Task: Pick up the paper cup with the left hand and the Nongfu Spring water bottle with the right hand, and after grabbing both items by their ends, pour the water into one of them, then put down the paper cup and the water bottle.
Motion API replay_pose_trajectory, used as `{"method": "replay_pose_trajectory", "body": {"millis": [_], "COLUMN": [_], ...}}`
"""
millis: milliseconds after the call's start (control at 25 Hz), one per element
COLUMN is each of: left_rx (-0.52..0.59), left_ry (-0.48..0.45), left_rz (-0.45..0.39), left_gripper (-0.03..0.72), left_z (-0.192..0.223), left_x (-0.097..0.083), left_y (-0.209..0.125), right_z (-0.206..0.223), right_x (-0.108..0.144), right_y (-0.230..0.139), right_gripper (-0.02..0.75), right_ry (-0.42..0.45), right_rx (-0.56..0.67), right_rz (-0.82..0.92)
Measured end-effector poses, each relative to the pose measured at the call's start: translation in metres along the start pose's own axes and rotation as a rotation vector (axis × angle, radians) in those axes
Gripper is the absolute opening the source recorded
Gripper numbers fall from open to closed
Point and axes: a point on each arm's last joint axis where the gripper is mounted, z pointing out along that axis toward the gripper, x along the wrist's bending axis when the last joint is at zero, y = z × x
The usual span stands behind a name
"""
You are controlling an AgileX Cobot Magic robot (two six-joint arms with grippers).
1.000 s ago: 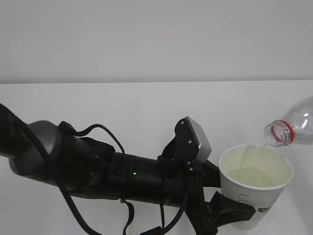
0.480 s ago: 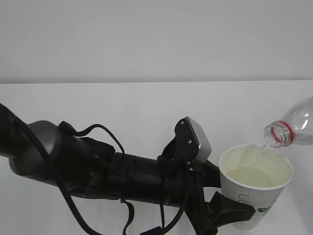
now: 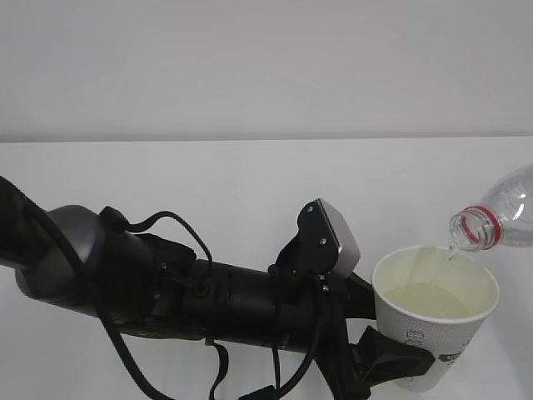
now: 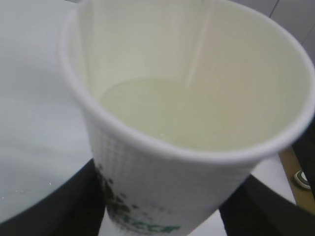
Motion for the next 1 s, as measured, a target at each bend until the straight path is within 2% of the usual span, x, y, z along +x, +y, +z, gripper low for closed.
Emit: {"method": "replay_pose_trajectory", "body": {"millis": [1000], "left_rx": [0.001], "left_ry": [0.001], "left_rz": [0.000], "left_gripper": [0.486], "left_z": [0.0000], "left_x": [0.0001], "left_y": [-0.0001], "right_z": [0.0000], "right_x": [-0.0002], "right_y": [0.0000], "right_gripper": [0.430], "right_ry": [-0.002], "right_rx": [0.000], "right_rz": [-0.013]}}
